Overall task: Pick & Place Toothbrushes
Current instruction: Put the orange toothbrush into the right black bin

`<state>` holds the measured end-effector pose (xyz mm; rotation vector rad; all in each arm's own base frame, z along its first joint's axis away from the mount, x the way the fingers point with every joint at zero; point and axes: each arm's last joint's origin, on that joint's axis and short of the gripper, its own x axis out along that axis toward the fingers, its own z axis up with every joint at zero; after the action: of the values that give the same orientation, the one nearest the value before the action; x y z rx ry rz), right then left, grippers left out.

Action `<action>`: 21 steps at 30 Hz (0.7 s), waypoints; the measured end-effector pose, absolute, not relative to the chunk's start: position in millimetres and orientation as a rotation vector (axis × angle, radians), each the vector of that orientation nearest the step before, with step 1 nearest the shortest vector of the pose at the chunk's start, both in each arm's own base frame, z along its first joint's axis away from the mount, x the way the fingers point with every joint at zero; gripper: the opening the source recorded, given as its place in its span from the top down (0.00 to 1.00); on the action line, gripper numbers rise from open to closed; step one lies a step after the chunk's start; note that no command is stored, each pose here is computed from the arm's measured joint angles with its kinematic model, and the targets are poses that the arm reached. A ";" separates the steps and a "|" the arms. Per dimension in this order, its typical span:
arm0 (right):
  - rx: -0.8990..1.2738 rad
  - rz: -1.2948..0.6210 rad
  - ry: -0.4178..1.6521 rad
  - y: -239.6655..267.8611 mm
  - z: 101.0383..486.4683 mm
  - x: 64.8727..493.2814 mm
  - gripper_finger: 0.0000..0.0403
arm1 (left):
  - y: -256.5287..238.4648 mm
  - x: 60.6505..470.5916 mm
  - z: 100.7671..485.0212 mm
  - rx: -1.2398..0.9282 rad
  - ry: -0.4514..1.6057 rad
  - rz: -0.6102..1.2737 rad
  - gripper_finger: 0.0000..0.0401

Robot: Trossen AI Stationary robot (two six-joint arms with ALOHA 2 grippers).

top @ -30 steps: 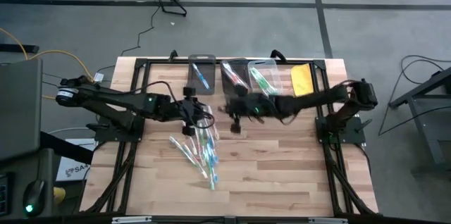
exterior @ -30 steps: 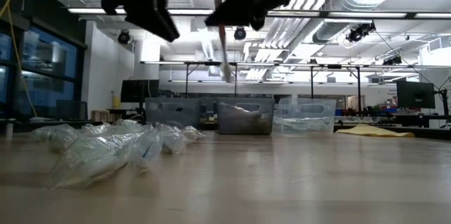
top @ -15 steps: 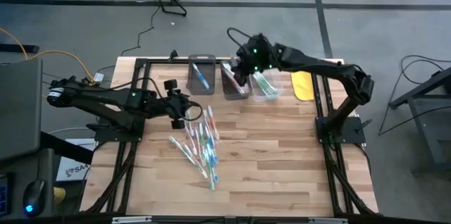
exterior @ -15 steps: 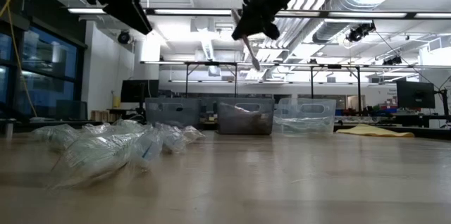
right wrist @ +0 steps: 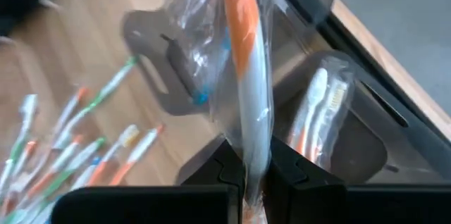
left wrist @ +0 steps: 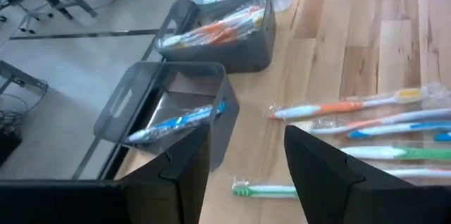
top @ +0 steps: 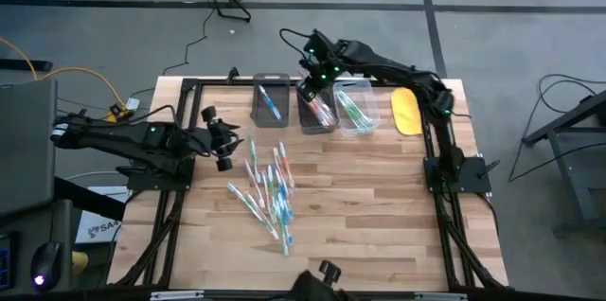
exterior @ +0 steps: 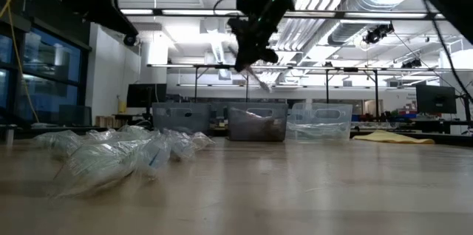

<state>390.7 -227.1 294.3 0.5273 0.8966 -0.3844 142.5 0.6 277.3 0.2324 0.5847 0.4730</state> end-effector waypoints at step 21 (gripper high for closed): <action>0.759 -0.403 1.108 -253.7 237.5 400.3 0.96 | 1.3 114.1 268.8 0.174 0.502 0.378 0.56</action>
<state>400.3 -253.7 237.5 0.7587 1.1078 -0.4028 114.1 1.3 268.8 0.1740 0.5023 0.3779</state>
